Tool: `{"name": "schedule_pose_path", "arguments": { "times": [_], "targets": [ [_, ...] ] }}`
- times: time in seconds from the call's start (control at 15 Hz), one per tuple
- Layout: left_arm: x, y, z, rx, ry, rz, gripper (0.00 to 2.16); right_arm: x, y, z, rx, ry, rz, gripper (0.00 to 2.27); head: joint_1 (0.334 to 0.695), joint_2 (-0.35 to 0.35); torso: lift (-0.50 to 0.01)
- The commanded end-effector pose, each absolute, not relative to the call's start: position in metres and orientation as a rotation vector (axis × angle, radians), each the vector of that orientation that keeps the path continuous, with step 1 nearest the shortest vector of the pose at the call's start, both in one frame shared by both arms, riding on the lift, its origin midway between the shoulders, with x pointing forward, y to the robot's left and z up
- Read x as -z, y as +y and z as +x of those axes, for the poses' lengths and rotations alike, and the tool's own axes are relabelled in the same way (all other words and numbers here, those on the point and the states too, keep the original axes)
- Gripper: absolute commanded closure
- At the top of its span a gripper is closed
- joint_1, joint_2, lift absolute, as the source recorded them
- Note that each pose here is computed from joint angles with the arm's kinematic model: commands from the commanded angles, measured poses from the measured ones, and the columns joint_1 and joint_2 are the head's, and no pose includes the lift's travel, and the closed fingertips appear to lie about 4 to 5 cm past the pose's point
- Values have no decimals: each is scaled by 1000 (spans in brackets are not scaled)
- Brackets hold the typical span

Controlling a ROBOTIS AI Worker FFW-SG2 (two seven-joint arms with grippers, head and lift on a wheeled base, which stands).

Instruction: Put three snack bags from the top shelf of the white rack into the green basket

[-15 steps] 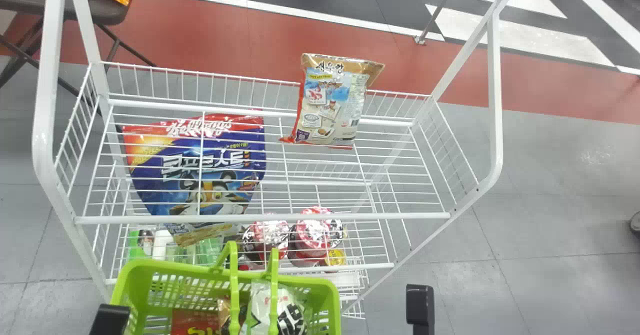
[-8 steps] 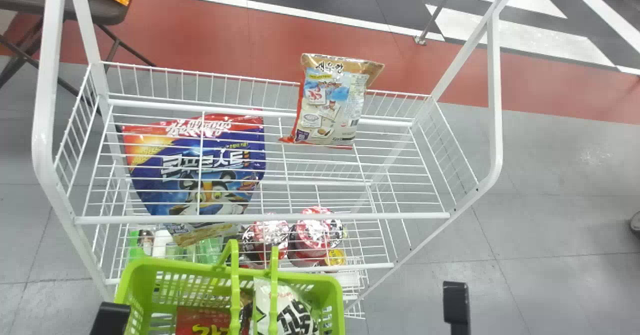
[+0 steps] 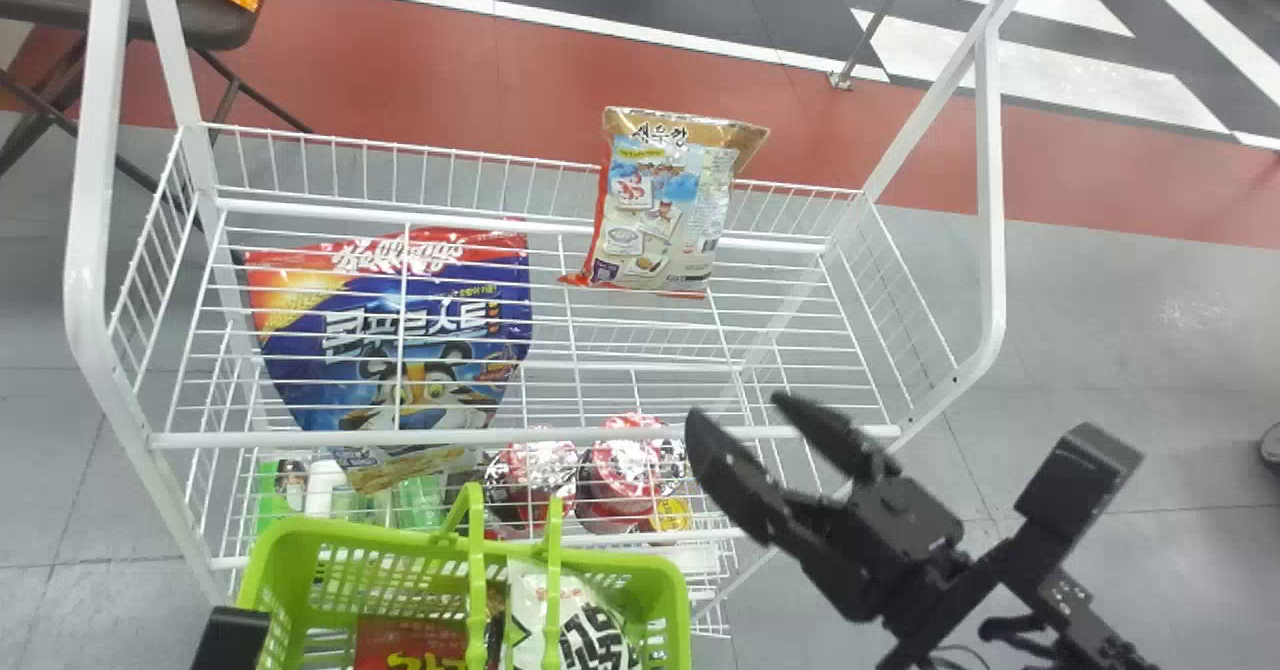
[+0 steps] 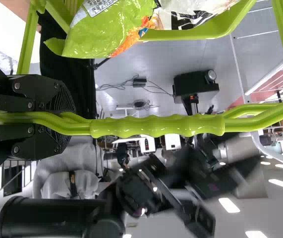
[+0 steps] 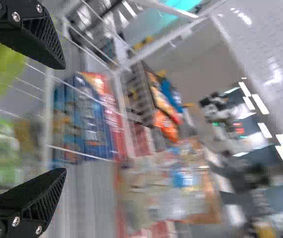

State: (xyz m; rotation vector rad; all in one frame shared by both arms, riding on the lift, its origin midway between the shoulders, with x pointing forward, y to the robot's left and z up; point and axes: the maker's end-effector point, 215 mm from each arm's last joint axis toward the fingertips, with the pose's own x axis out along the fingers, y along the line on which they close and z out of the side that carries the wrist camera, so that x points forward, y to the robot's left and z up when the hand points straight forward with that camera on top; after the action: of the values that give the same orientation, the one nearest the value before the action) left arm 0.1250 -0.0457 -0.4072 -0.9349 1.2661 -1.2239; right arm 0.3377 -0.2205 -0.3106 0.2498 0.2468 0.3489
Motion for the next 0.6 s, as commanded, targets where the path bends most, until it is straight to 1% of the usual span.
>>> {"name": "schedule_pose_path", "arguments": {
  "times": [0.0,0.07,0.13,0.27,0.53],
  "targets": [
    [409,-46,123,1220,1274,-939,2145,286,-199,347,-283,170,126,63,695,-350,0],
    [412,-46,122,1216,1281,-943,2145,292,-191,348,-241,191,83,63,695,-350,0],
    [411,-46,122,1217,1281,-944,2145,295,-186,349,-219,197,64,63,695,-350,0],
    [410,-47,119,1224,1284,-945,2145,299,-188,350,-192,201,62,66,695,-350,0],
    [409,-48,119,1228,1283,-942,2145,298,-187,348,-199,199,68,66,695,-350,0]
  ]
}}
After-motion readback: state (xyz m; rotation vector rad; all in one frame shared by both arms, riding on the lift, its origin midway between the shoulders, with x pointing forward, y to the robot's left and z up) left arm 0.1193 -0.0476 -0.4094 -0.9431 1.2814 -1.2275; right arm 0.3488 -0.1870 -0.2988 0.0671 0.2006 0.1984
